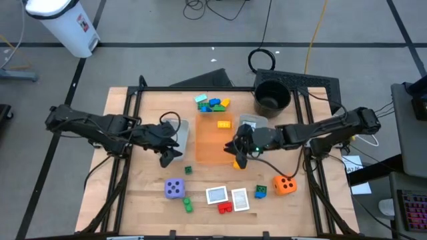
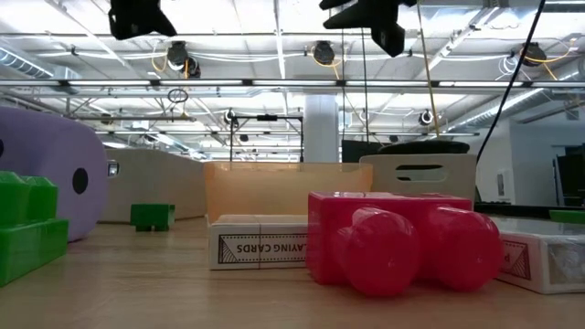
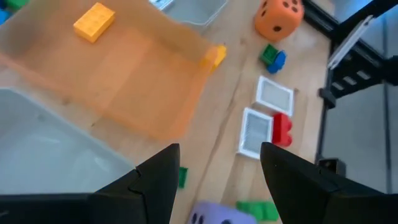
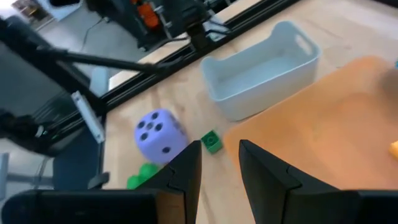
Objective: Pick & Place Toys
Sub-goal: Put the blue game piece into the orange bin
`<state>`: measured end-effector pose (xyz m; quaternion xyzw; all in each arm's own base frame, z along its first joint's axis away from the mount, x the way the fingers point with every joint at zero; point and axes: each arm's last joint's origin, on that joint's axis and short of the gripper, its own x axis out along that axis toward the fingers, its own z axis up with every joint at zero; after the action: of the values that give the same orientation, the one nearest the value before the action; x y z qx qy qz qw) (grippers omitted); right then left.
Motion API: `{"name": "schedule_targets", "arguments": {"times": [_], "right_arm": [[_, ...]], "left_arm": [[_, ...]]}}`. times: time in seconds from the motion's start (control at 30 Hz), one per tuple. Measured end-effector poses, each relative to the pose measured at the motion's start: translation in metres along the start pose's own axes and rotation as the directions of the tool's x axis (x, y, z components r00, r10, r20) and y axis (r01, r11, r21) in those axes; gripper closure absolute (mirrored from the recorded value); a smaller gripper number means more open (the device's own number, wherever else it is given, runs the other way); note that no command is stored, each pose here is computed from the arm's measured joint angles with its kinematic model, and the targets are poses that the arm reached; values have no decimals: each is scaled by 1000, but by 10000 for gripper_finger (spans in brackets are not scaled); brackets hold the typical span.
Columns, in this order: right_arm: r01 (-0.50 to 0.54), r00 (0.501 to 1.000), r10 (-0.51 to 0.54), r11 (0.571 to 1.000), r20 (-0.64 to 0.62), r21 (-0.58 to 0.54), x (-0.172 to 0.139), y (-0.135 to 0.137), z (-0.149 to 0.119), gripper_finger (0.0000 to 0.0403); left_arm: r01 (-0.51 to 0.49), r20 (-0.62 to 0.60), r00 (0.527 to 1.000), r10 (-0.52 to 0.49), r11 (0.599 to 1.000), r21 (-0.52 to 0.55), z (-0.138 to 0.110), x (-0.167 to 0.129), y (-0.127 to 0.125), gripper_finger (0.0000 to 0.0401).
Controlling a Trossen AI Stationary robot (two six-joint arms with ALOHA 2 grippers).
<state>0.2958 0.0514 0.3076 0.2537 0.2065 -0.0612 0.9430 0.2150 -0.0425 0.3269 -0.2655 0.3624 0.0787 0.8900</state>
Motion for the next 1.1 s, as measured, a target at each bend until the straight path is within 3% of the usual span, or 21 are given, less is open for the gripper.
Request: {"name": "schedule_targets", "arguments": {"times": [0.27, 0.37, 0.5, 0.67, 0.83, 0.97, 1.1], "right_arm": [[-29, 999, 29, 1000, -13, -9, -2, 9, -6, 303], [-14, 1000, 14, 1000, 3, -26, -1, 4, -2, 303], [12, 993, -8, 999, 121, -36, 2, -8, 17, 303], [32, 957, -36, 999, 288, 18, 2, -36, 50, 303], [17, 937, -53, 994, 345, 107, -2, -75, 76, 303], [4, 933, -69, 983, 353, 182, -7, -100, 88, 303], [-38, 936, -46, 972, 349, 231, -6, -122, 96, 303]], "left_arm": [[-29, 26, 999, 28, 998, 61, 17, 26, 9, 174], [-45, 20, 999, 43, 995, 95, 29, 32, 25, 174], [-42, 10, 999, 41, 990, 131, 48, 33, 58, 174], [-59, 58, 997, 50, 985, 161, 71, 24, 106, 174], [-76, 132, 990, 55, 984, 163, 91, 22, 155, 174], [-64, 96, 994, 49, 985, 162, 100, 33, 185, 174], [-67, 0, 998, 69, 977, 202, 119, 48, 198, 174]]}}
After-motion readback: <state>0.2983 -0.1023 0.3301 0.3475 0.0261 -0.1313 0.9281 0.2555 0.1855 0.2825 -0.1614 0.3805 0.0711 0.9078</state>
